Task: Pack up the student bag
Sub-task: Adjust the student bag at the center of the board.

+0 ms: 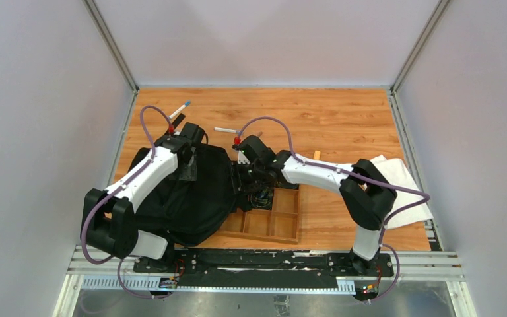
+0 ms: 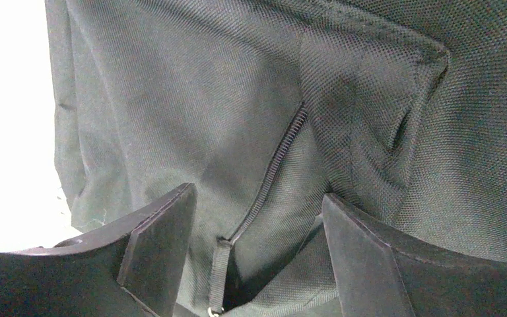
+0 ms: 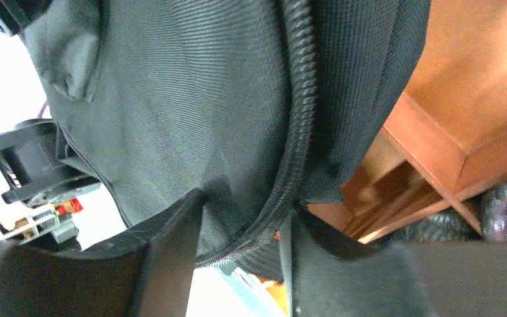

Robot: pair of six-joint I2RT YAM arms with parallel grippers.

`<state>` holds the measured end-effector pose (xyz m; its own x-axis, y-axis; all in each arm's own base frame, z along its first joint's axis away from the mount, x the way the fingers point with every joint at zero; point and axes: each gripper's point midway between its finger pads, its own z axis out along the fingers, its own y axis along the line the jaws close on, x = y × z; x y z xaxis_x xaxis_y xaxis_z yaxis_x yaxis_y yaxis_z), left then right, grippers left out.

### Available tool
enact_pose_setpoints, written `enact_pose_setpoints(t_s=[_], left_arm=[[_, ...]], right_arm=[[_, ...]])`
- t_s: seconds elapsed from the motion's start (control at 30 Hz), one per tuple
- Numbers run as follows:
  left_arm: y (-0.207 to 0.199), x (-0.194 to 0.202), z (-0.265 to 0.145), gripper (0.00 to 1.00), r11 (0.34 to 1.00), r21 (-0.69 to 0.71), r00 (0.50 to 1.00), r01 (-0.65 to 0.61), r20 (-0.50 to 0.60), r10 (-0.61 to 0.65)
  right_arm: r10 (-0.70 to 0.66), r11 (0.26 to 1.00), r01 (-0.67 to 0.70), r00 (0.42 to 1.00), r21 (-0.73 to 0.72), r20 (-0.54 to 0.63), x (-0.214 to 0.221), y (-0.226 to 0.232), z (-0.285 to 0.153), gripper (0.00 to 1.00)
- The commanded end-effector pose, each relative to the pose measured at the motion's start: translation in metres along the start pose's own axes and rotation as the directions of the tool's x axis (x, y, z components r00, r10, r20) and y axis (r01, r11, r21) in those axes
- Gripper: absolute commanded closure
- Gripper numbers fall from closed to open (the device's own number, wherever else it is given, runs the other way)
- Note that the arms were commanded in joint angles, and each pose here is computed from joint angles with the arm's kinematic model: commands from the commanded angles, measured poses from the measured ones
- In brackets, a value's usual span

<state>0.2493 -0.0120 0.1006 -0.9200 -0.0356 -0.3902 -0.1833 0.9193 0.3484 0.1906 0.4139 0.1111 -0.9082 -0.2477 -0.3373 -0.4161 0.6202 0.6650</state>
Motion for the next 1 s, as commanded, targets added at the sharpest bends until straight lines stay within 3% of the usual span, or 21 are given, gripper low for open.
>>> enact_pose_setpoints(t_s=[0.0,0.1,0.13,0.17,0.2,0.43,0.73,0.83,0.97], left_arm=[[-0.017,-0.003,0.001,0.22,0.997,0.074,0.999,0.036,0.010,-0.037],[-0.018,-0.002,0.003,0.20,0.997,0.075,0.999,0.032,0.004,-0.032],[-0.019,-0.001,0.003,0.20,0.996,0.079,0.999,0.032,0.002,-0.032],[-0.020,-0.001,0.003,0.20,0.996,0.082,1.000,0.030,-0.001,-0.030],[-0.021,0.000,0.003,0.20,0.996,0.085,1.000,0.028,-0.004,-0.028],[-0.019,-0.017,-0.013,0.16,0.992,0.119,0.998,0.031,0.055,-0.038],[-0.023,-0.053,-0.074,0.15,0.950,0.312,0.978,0.019,0.192,-0.083],[-0.027,-0.053,-0.087,0.15,0.929,0.371,0.976,0.000,0.200,-0.080],[-0.035,-0.045,-0.085,0.14,0.913,0.406,0.982,-0.020,0.179,-0.058]], right_arm=[[-0.022,0.990,0.030,0.998,-0.140,0.061,-0.030,0.041,0.005,0.57],[-0.037,0.990,0.045,0.997,-0.130,0.065,-0.036,0.044,0.004,0.60],[-0.045,0.990,0.054,0.997,-0.133,0.069,-0.037,0.046,0.002,0.70],[-0.048,0.990,0.058,0.996,-0.131,0.077,-0.039,0.047,0.001,0.93],[-0.049,0.990,0.059,0.995,-0.126,0.088,-0.040,0.047,-0.002,0.99],[-0.103,0.985,0.132,0.967,-0.115,0.232,-0.068,0.069,-0.051,1.00],[-0.162,0.973,0.215,0.896,-0.085,0.414,-0.088,0.095,-0.128,1.00],[-0.169,0.976,0.211,0.888,-0.053,0.427,-0.083,0.085,-0.132,1.00],[-0.153,0.987,0.158,0.923,0.015,0.354,-0.060,0.042,-0.109,1.00]])
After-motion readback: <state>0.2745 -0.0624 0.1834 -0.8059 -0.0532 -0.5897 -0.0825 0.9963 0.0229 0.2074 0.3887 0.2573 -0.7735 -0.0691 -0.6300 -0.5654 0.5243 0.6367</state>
